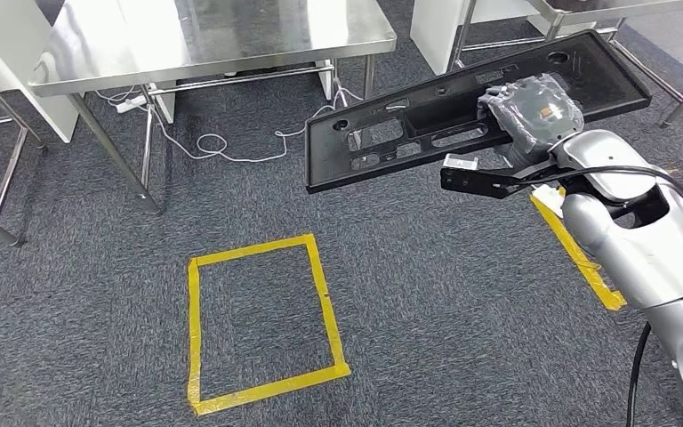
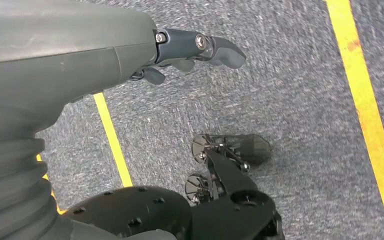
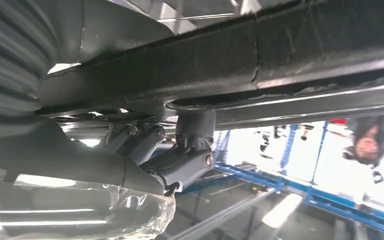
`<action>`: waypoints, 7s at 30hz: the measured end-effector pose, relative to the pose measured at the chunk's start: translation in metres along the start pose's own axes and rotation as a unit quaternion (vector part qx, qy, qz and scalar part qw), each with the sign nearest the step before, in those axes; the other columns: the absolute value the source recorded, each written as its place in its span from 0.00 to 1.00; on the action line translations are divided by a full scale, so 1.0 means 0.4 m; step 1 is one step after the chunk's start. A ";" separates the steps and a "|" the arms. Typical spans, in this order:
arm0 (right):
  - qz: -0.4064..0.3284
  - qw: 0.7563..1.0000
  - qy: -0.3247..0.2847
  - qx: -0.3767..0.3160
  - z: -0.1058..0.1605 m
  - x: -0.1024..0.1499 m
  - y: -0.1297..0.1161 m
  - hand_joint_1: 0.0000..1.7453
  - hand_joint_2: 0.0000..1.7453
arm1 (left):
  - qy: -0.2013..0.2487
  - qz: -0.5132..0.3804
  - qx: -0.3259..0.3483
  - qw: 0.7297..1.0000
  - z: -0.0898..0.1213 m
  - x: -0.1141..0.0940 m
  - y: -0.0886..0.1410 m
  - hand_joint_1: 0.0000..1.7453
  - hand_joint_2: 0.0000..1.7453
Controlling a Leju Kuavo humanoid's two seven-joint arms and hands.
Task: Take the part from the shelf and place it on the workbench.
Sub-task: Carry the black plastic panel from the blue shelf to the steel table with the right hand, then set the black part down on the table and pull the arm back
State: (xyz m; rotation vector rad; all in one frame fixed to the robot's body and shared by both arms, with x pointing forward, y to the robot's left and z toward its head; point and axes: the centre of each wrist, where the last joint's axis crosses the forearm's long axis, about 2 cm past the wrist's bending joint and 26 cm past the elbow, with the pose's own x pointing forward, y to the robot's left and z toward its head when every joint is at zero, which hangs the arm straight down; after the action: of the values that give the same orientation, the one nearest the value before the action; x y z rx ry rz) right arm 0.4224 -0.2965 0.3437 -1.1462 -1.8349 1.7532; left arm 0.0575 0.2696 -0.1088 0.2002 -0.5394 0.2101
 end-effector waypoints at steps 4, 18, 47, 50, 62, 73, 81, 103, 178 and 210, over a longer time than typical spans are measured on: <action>0.001 1.000 0.002 0.000 0.003 -0.005 0.001 1.00 1.00 | 0.000 0.000 -0.002 1.000 0.000 0.004 -0.006 0.00 1.00; 0.000 1.000 0.000 0.006 -0.005 0.000 0.010 1.00 1.00 | 0.005 0.000 0.002 1.000 0.004 -0.005 -0.006 0.00 1.00; 0.007 1.000 0.002 0.001 -0.010 -0.007 0.016 1.00 1.00 | 0.002 0.008 -0.003 1.000 0.003 -0.001 -0.010 0.00 1.00; 0.010 1.000 0.001 0.002 -0.011 -0.005 0.018 1.00 1.00 | 0.002 0.009 -0.005 1.000 0.003 -0.001 -0.010 0.00 1.00; 0.014 1.000 0.000 0.002 -0.015 0.000 0.020 1.00 1.00 | 0.006 0.009 -0.007 1.000 0.002 -0.001 -0.008 0.00 1.00; 0.018 1.000 -0.001 0.002 -0.018 0.001 0.017 1.00 1.00 | 0.007 0.012 -0.009 1.000 0.002 -0.001 -0.008 0.00 1.00; 0.019 1.000 0.000 0.001 -0.019 -0.002 0.013 1.00 1.00 | 0.007 0.014 -0.009 1.000 0.003 -0.001 -0.010 0.00 1.00; 0.018 1.000 -0.003 0.007 -0.019 0.001 0.020 1.00 1.00 | 0.006 0.010 -0.002 1.000 -0.002 0.002 0.003 0.00 1.00; 0.013 0.999 -0.006 0.030 -0.010 0.008 0.061 1.00 1.00 | 0.015 0.027 -0.009 0.999 0.004 -0.007 -0.005 0.00 1.00; 0.007 1.000 0.003 0.029 -0.031 0.025 0.101 1.00 1.00 | 0.013 0.026 -0.008 1.000 0.002 -0.006 0.000 0.00 1.00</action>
State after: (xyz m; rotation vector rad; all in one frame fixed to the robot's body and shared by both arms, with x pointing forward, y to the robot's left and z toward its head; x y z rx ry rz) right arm 0.4377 -0.2847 0.3048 -1.1432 -1.7653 1.7958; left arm 0.0550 0.2692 -0.1093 0.1685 -0.5208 0.2586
